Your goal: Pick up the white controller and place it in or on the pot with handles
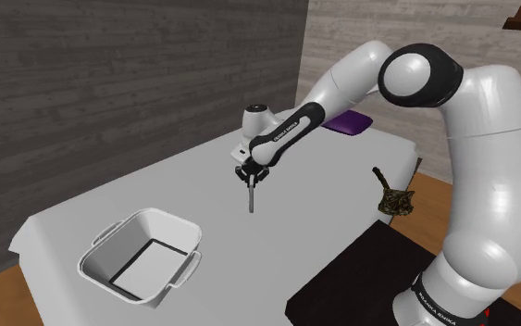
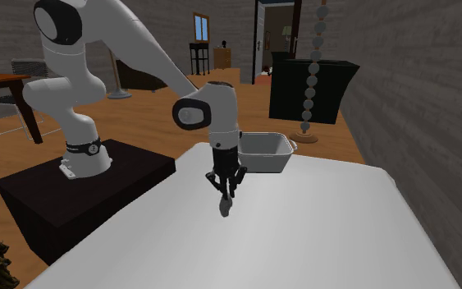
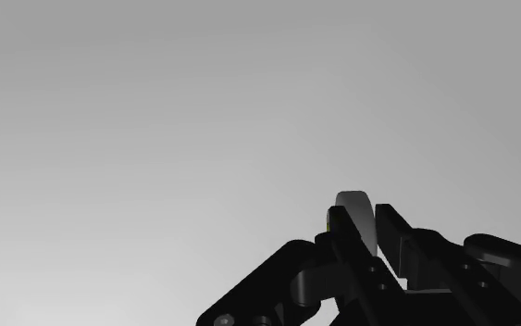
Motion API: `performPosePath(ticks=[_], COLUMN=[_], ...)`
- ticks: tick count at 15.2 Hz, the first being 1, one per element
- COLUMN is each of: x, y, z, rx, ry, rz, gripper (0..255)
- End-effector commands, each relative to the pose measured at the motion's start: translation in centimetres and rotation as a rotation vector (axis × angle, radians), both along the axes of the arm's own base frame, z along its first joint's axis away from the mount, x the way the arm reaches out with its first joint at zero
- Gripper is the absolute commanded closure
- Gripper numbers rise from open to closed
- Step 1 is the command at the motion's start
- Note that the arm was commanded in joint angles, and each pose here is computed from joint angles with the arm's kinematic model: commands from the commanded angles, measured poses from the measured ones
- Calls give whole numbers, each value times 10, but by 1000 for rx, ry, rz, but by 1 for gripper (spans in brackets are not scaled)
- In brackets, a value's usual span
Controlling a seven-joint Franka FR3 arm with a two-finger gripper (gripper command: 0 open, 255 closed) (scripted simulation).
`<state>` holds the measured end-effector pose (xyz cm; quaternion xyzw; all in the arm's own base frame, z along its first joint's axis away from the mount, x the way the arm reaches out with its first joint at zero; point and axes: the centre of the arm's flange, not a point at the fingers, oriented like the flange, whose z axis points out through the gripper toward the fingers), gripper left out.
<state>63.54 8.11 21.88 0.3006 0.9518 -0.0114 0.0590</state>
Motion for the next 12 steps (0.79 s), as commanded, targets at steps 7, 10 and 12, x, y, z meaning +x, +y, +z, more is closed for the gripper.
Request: performPosePath(ticks=[7, 10, 12], x=[0, 0, 0], y=[1, 1, 1], z=[43, 59, 70], rx=[0, 0, 0], ry=[0, 0, 0], rz=[0, 0, 0], gripper=[255, 255, 255])
